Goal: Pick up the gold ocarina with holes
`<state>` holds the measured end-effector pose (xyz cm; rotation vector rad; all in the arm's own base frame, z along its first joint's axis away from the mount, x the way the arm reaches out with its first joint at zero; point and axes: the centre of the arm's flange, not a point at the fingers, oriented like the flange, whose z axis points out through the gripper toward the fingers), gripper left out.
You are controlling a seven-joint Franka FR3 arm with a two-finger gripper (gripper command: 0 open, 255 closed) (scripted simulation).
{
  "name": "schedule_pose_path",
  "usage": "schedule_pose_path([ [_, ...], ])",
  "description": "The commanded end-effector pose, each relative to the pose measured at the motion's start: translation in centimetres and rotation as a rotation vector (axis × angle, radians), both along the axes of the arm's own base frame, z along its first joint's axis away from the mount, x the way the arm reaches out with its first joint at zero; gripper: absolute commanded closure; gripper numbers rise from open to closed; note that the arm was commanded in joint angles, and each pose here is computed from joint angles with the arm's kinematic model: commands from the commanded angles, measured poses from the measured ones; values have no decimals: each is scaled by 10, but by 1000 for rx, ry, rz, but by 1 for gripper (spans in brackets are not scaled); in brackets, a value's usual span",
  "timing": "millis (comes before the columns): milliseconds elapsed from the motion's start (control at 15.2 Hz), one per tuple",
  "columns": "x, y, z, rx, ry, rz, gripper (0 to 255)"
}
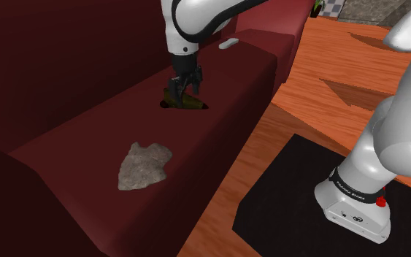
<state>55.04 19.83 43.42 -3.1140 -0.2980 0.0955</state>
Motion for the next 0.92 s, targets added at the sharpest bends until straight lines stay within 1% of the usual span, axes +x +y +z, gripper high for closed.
schedule_pose_path([
  [0, 1, 1, -6, 0, 0, 0, 0],
  [66, 1, 1, -6, 0, 0, 0, 0],
  [132, 1, 2, -7, 0, 0, 0, 255],
  [726, 1, 1, -6, 0, 0, 0, 255],
  [858, 1, 1, 4, 0, 0, 0, 255],
])
